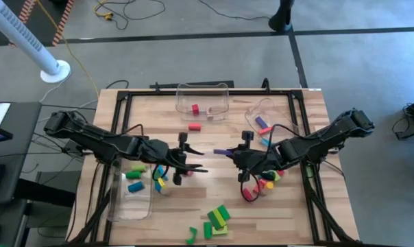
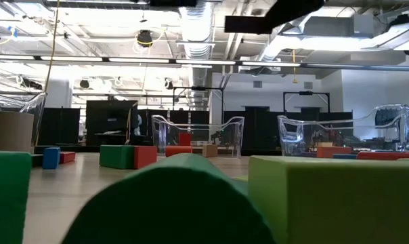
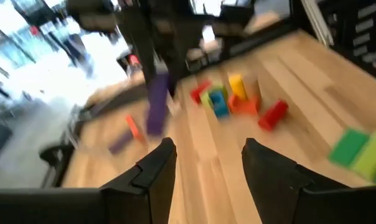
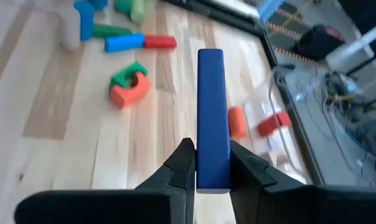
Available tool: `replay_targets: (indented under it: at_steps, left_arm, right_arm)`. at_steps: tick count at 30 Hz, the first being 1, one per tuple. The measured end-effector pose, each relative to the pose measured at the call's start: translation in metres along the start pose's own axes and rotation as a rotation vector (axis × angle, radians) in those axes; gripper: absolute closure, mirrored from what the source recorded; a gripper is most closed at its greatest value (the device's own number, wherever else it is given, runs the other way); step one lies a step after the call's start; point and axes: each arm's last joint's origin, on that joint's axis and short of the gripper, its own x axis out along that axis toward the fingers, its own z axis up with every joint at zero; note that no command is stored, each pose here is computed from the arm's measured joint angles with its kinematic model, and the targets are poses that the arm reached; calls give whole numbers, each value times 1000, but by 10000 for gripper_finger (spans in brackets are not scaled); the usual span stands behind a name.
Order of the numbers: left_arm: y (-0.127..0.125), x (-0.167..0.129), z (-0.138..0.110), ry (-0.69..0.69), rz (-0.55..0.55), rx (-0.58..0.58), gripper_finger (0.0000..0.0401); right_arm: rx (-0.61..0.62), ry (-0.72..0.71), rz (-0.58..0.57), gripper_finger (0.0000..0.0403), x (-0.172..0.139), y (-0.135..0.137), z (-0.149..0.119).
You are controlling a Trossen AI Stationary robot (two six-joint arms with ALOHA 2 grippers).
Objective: Sort blocks by size
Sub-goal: Put the blue rectangular block into the right transparent bin
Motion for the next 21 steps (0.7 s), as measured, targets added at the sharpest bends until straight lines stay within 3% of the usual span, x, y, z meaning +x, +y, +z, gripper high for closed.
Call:
replay_targets:
  at_steps: [8,21]
  left_arm:
    - [-13,-10,-17,185,-60,-42,226]
    - [-43,-10,-48,147,-120,-45,227]
  right_arm:
    - [124,139,-97,313,-19,-33,-18]
    - [409,366,-310,306,-49,-102,-57]
